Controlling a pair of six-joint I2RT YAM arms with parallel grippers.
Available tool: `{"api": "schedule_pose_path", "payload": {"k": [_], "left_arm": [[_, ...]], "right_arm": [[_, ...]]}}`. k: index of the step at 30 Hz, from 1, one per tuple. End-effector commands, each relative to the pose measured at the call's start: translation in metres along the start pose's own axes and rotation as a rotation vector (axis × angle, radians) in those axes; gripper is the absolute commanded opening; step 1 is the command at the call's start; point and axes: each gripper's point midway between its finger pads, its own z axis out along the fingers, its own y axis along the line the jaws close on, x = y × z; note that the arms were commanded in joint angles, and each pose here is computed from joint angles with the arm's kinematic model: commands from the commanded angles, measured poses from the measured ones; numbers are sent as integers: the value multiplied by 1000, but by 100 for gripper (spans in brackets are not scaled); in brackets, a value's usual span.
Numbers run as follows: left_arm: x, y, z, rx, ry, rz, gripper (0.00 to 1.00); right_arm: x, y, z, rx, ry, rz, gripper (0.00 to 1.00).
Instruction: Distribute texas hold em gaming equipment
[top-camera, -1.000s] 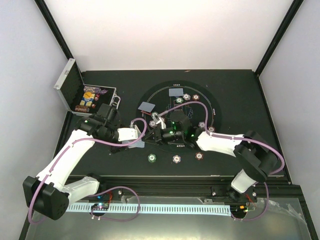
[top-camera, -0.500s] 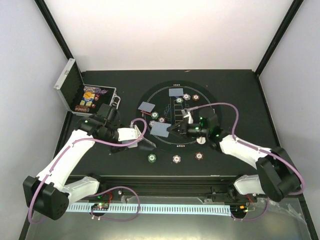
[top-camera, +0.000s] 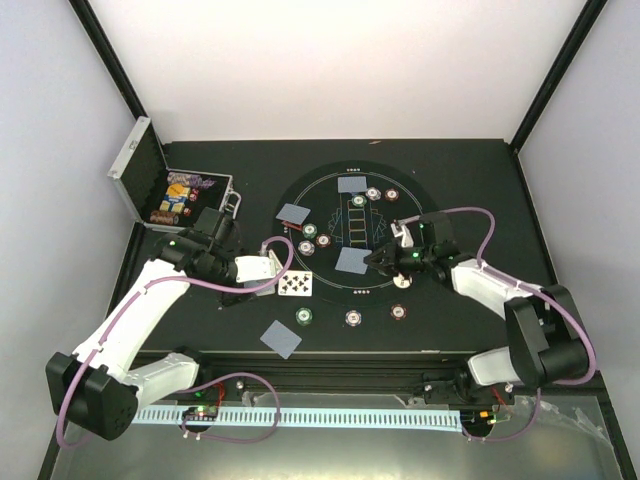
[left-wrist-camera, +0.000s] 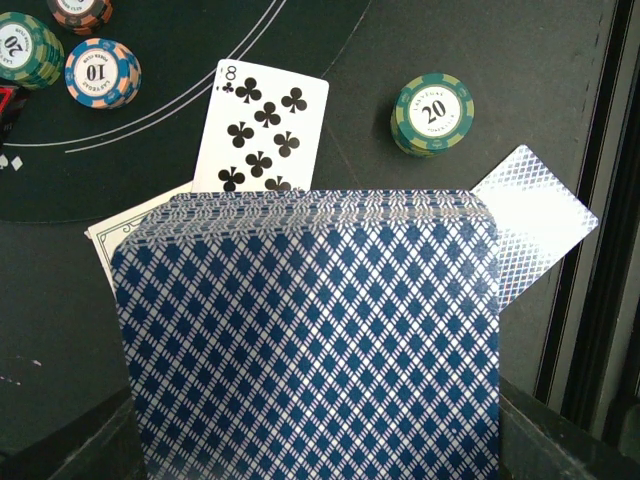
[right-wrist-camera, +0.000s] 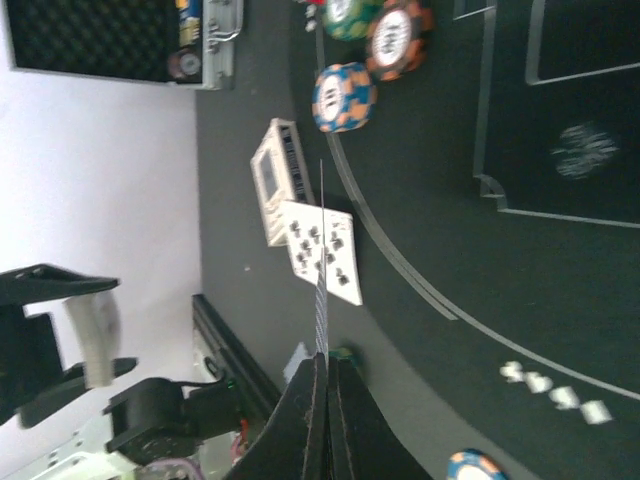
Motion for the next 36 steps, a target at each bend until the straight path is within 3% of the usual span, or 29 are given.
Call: {"api": "schedule_pose_path", "payload": {"k": [1,18,21,24,26,31,36], "left_arm": [[-8,0,-11,-24,-33,25,1],[-10,0,-16,-23,-30,33,2],[-9,0,-16,-24,-30,38,2],[-10,-1,-17,-21,-31,40,1],[-10,-1,-17,-22,-32,42,2],[-10,0,-16,-24,-33,34,2],[-11,1,-18,-29,-35,25,1]], "right_arm": [[-13,-28,-8,97,-6,-17,1],[-72,-86,-20,358,-76,25,1],[-72,-96,-24,420,-72,32,9],[-74,-100,-35,492,-102,25,34],[-78,-94,-46,530,-146,9,44],[-83,-57,-55,557,-214,-79,47],[-58,-7,10,489,-118,-235,46]]}}
